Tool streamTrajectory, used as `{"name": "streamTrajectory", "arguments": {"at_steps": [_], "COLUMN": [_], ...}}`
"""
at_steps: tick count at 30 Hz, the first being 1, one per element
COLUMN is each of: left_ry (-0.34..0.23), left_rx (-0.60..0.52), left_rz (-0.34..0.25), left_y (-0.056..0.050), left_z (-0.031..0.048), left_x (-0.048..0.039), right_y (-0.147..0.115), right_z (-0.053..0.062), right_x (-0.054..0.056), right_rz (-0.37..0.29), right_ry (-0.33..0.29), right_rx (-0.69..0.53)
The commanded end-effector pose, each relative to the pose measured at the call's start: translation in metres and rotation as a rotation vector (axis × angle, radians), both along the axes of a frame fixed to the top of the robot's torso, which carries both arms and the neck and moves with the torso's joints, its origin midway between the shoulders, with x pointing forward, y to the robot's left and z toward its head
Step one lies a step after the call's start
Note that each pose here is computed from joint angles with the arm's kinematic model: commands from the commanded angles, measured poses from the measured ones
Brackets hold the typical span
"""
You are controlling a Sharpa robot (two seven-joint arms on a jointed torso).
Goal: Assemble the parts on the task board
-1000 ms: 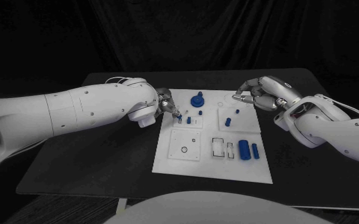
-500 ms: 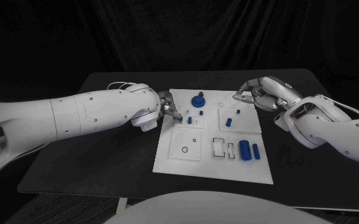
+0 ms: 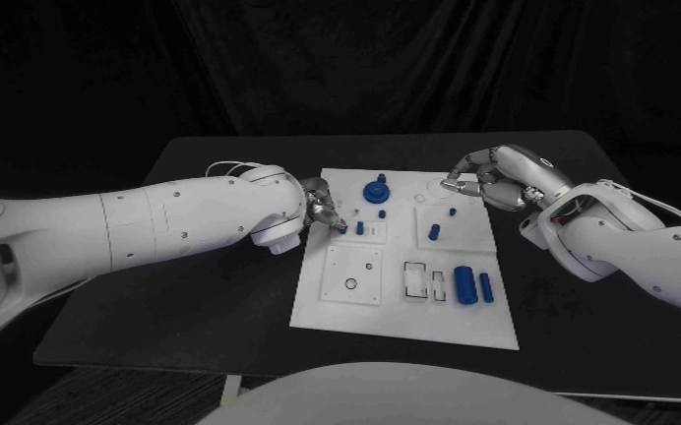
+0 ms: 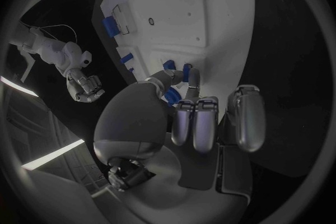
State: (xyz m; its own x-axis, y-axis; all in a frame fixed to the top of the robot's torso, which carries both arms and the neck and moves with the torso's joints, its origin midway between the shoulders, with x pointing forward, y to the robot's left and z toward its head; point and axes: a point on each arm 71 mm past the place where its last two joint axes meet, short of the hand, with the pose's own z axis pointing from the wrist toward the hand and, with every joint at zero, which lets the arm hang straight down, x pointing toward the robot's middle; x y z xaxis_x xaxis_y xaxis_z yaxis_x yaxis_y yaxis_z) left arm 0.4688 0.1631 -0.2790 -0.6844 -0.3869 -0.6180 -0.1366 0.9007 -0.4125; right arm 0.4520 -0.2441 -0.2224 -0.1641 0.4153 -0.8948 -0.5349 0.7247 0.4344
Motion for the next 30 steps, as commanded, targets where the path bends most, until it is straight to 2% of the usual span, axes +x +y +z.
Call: {"name": "streamTrajectory", "arguments": {"at_steps": [1, 13, 30], "left_ry": [-0.013, 0.002, -0.018], "left_rx": [-0.011, -0.009, -0.028], "left_rz": [-0.003, -0.021, -0.018], "left_y": [-0.0024, -0.0031, -0.0005], "left_z": [0.0001, -0.0017, -0.0005], "left_x": [-0.0003, -0.0020, -0.0012], "right_y": [-0.0005, -0.0006, -0.0013], "right_z": [-0.0017, -0.0027, -0.0042], "right_x": [0.0002, 0.0000, -0.0001], "right_rz": [-0.013, -0.014, -0.016], "right_ry": [0.009, 0.013, 0.016], "right_rx": [-0.004, -0.005, -0.007]}}
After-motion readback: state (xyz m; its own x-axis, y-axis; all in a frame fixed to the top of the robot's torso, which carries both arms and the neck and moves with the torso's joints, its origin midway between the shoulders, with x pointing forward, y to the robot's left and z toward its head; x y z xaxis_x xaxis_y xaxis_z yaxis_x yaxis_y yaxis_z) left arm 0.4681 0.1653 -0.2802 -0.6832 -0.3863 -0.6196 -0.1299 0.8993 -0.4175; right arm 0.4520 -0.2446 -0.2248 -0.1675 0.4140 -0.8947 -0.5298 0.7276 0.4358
